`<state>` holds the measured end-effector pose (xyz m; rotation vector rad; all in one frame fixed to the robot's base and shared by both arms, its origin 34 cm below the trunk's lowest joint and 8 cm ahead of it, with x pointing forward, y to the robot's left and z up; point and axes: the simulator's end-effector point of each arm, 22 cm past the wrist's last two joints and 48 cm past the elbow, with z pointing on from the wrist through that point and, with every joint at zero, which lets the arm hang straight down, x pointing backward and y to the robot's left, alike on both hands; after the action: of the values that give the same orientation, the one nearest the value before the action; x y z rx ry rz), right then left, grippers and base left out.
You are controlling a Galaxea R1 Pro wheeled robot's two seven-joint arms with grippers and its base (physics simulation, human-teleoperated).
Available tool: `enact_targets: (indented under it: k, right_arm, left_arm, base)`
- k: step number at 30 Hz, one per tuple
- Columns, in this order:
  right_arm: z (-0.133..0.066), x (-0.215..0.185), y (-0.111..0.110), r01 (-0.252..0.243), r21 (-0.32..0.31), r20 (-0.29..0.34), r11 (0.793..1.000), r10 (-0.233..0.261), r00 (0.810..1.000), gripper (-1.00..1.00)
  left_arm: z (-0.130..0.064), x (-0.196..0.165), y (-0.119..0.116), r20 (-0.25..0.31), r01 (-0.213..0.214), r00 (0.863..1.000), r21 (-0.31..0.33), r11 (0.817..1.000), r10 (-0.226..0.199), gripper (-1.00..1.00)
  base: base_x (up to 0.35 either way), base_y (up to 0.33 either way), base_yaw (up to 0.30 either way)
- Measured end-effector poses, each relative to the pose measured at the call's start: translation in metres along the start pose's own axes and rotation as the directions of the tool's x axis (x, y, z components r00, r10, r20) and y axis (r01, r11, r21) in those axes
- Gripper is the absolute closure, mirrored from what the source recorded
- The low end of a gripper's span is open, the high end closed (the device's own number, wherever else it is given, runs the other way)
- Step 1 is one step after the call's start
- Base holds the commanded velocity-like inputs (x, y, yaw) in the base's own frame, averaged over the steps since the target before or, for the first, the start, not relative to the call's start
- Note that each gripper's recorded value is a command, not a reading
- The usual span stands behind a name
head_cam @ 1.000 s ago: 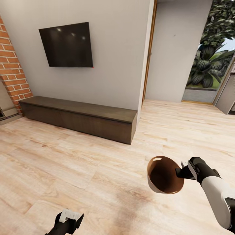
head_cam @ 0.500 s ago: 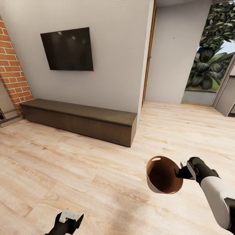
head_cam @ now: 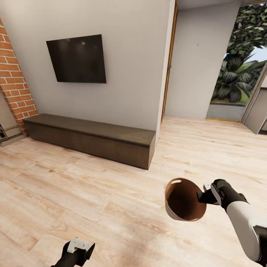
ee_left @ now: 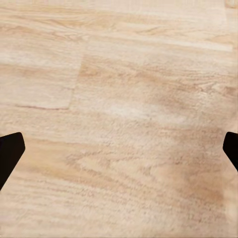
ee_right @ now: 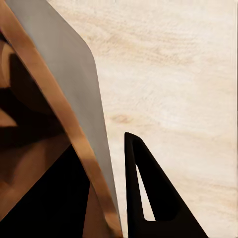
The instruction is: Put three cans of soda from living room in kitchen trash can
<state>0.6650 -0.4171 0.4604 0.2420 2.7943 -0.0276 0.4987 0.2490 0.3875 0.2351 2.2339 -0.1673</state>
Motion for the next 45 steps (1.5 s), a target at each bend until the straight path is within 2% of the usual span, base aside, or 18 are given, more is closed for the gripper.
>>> enact_targets:
  k: [11, 13, 14, 17, 20, 30, 34, 38, 40, 45]
  right_arm:
    - [-0.016, -0.007, 0.003, 0.001, -0.014, 0.006, 1.0, -0.001, 1.0, 1.0]
    - [-0.017, -0.011, 0.001, 0.006, -0.013, 0.032, 1.0, -0.006, 0.999, 1.0]
    - [-0.01, -0.007, 0.001, 0.019, -0.022, 0.076, 1.0, -0.017, 0.997, 1.0]
    - [-0.01, -0.005, -0.003, 0.049, -0.005, 0.09, 0.999, -0.049, 0.995, 1.0]
    - [-0.01, -0.003, 0.003, 0.055, -0.041, 0.121, 0.998, -0.05, 0.991, 1.0]
    - [-0.012, 0.023, -0.002, 0.09, -0.053, 0.112, 0.995, -0.084, 0.99, 1.0]
    - [-0.007, 0.038, -0.004, 0.162, -0.037, 0.149, 0.986, -0.154, 0.977, 1.0]
    - [-0.004, 0.059, -0.005, 0.245, -0.018, 0.156, 0.969, -0.239, 0.958, 1.0]
    - [-0.005, 0.063, -0.004, 0.25, -0.025, 0.177, 0.968, -0.242, 0.954, 1.0]
    - [-0.004, 0.096, -0.007, 0.3, -0.025, 0.179, 0.954, -0.291, 0.94, 1.0]
  left_arm:
    - [-0.011, -0.023, 0.0, 0.0, 0.0, 1.0, 0.0, 1.0, 0.0, -1.0]
    - [-0.012, -0.027, 0.0, 0.0, -0.001, 1.0, 0.0, 1.0, 0.001, -1.0]
    - [-0.013, -0.029, 0.001, -0.001, -0.001, 1.0, 0.0, 1.0, 0.001, -1.0]
    - [-0.016, -0.034, 0.001, -0.001, -0.002, 1.0, 0.0, 1.0, 0.002, -1.0]
    - [-0.019, -0.04, 0.001, -0.001, -0.001, 1.0, 0.0, 1.0, 0.001, -1.0]
    - [-0.029, -0.054, 0.0, -0.014, 0.005, 1.0, 0.002, 1.0, -0.005, -1.0]
    - [-0.032, -0.042, -0.002, -0.055, 0.02, 0.998, 0.007, 1.0, -0.019, -1.0]
    - [-0.036, -0.036, -0.004, -0.083, 0.029, 0.996, 0.011, 1.0, -0.028, -1.0]
    - [-0.038, -0.036, -0.004, -0.089, 0.03, 0.996, 0.011, 0.999, -0.029, -1.0]
    - [-0.044, -0.033, -0.004, -0.115, 0.036, 0.993, 0.012, 0.999, -0.034, -1.0]
  base:
    - [0.0, 0.0, 0.0]
    - [0.0, 0.0, 0.0]
    - [0.0, 0.0, 0.0]
    - [0.0, 0.0, 0.0]
    - [0.0, 0.0, 0.0]
    - [0.0, 0.0, 0.0]
    - [0.0, 0.0, 0.0]
    - [0.0, 0.0, 0.0]
    - [0.0, 0.0, 0.0]
    - [0.0, 0.0, 0.0]
